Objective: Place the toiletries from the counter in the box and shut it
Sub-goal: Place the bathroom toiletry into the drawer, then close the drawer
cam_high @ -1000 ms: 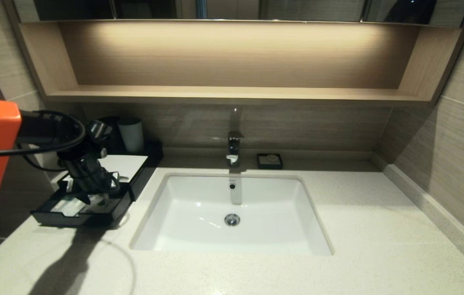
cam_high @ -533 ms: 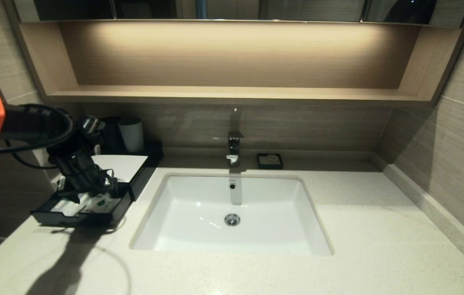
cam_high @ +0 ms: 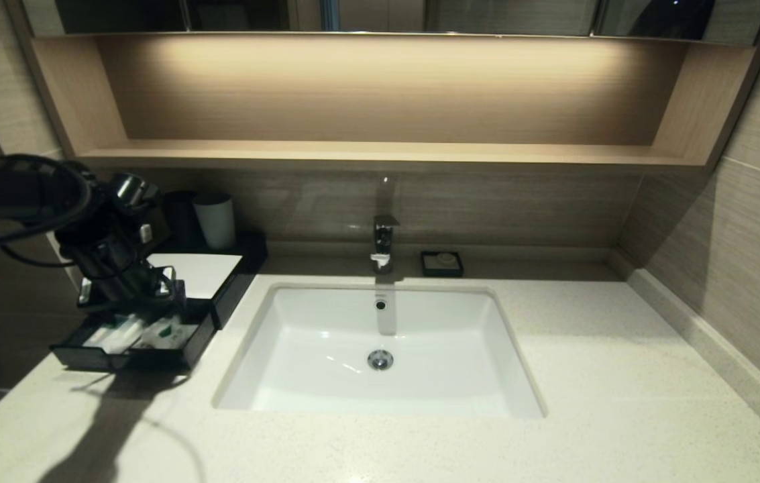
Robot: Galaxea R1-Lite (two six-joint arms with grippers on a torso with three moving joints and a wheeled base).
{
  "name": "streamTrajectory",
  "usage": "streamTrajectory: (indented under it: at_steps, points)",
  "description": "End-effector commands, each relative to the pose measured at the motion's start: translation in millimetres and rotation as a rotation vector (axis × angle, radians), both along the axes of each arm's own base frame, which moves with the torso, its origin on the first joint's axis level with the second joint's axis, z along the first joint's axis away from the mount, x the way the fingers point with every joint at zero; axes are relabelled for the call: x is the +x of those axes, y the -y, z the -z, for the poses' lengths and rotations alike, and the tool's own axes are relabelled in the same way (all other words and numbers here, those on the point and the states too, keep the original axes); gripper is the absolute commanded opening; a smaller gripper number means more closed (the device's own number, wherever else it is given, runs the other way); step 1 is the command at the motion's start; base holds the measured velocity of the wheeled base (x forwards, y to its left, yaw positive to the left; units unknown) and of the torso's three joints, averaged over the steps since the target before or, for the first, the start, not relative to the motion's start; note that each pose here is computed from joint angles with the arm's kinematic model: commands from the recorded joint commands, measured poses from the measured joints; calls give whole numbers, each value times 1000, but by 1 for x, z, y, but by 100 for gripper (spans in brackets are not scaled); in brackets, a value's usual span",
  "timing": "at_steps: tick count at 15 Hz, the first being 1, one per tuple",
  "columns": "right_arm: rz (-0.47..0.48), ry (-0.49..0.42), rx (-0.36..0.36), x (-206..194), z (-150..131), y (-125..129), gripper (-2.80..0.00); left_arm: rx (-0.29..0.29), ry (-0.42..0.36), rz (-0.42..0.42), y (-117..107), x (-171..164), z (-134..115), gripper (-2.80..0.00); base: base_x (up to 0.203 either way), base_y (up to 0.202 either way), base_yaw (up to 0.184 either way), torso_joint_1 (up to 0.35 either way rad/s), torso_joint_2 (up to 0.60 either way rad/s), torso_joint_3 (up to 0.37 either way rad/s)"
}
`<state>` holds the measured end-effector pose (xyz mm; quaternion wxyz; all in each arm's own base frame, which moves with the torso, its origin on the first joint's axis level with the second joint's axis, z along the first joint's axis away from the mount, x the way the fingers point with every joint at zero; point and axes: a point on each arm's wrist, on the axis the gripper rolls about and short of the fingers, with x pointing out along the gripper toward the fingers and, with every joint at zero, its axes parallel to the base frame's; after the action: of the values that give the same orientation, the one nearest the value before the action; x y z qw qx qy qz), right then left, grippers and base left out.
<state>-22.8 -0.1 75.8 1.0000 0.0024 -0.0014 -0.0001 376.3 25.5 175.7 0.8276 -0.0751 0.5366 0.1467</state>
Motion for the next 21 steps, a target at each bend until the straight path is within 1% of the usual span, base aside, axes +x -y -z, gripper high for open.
streamTrajectory:
  at_steps: [1, 5, 7, 8, 10, 13, 15, 16, 17, 18, 21]
  points:
    - [0, -1, 0, 0, 0, 0, -280, -1, 34, -7, 0, -11, -16, 0, 0, 0, 0, 0, 0, 0]
    - [0, -1, 0, 0, 0, 0, -280, -2, 85, -12, 2, -31, -39, 0, 0, 0, 0, 0, 0, 0]
    - [0, 0, 0, 0, 0, 0, -280, -5, 96, -13, 3, -43, -46, 0, 0, 0, 0, 0, 0, 0]
    - [0, 0, 0, 0, 0, 0, -280, -7, 98, -16, 3, -49, -47, -280, 0, 0, 0, 0, 0, 0]
    - [0, -1, 0, 0, 0, 0, -280, -12, 80, -17, 4, -59, -45, -280, 0, 0, 0, 0, 0, 0]
    - [0, -1, 0, 0, 0, 0, -280, -17, 31, -2, 8, -77, -37, -280, 0, 0, 0, 0, 0, 0]
    - [0, -1, 0, 0, 0, 0, -280, -24, 26, 17, 14, -89, -38, -280, 0, 0, 0, 0, 0, 0]
    - [0, 0, 0, 0, 0, 0, -280, -42, 23, 28, 15, -95, -38, -280, 0, 0, 0, 0, 0, 0]
    - [0, -1, 0, 0, 0, 0, -280, -72, 17, 46, 17, -99, -37, -280, 0, 0, 0, 0, 0, 0]
    - [0, -1, 0, 0, 0, 0, -280, -86, 9, 55, 18, -100, -35, -280, 0, 0, 0, 0, 0, 0]
    - [0, -1, 0, 0, 0, 0, -280, -93, -39, 78, 23, -99, -23, -280, 0, 0, 0, 0, 0, 0]
